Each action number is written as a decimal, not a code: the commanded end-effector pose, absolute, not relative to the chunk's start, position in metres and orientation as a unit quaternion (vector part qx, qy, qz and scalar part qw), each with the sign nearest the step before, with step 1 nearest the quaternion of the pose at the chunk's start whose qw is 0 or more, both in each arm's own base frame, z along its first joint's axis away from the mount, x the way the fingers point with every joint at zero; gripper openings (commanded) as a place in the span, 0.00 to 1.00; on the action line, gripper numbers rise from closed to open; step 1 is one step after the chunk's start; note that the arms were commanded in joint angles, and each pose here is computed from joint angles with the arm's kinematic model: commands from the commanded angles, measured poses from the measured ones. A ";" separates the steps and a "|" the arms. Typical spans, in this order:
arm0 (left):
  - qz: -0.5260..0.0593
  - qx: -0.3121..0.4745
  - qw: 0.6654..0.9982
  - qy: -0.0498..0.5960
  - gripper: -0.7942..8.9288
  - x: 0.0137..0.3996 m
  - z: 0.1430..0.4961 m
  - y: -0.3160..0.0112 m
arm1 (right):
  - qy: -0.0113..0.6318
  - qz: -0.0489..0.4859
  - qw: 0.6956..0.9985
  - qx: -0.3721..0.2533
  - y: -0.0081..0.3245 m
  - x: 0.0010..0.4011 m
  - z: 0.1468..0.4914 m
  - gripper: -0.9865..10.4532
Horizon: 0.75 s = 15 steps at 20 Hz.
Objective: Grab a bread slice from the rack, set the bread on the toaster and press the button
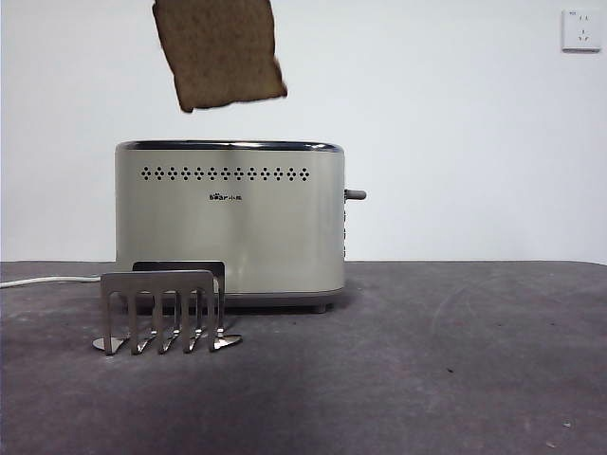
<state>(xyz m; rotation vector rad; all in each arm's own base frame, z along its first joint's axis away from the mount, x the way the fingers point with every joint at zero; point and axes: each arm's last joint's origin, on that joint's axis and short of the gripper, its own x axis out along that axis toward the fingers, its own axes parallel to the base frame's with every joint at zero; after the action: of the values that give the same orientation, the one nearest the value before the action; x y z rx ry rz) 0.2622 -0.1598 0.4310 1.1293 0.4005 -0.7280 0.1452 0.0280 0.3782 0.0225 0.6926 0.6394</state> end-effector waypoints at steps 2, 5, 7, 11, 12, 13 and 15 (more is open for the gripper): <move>-0.334 0.527 0.754 0.205 0.07 0.283 0.415 -0.163 | 0.332 0.312 0.890 0.007 0.028 0.145 0.379 0.08; -0.342 0.525 0.748 0.220 0.07 0.293 0.404 -0.166 | 0.332 0.312 0.890 0.007 0.028 0.145 0.379 0.08; -0.354 0.521 0.745 0.220 0.07 0.296 0.401 -0.166 | 0.333 0.312 0.890 0.007 0.028 0.145 0.378 0.08; -0.374 0.510 0.739 0.231 0.07 0.310 0.389 -0.163 | 0.337 0.313 0.888 0.005 0.029 0.148 0.377 0.08; -0.378 0.506 0.738 0.237 0.07 0.314 0.386 -0.161 | 0.338 0.313 0.888 0.005 0.029 0.149 0.377 0.08; -0.379 0.505 0.736 0.243 0.07 0.318 0.382 -0.161 | 0.339 0.313 0.887 0.005 0.029 0.150 0.376 0.08; -0.385 0.500 0.735 0.249 0.07 0.325 0.375 -0.162 | 0.340 0.313 0.887 0.006 0.029 0.150 0.376 0.08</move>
<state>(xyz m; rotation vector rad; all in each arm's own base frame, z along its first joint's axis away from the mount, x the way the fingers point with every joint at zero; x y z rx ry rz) 0.3194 -0.1614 0.3812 1.0939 0.5307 -0.8372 0.1506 0.0285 0.3756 0.0211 0.7108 0.6420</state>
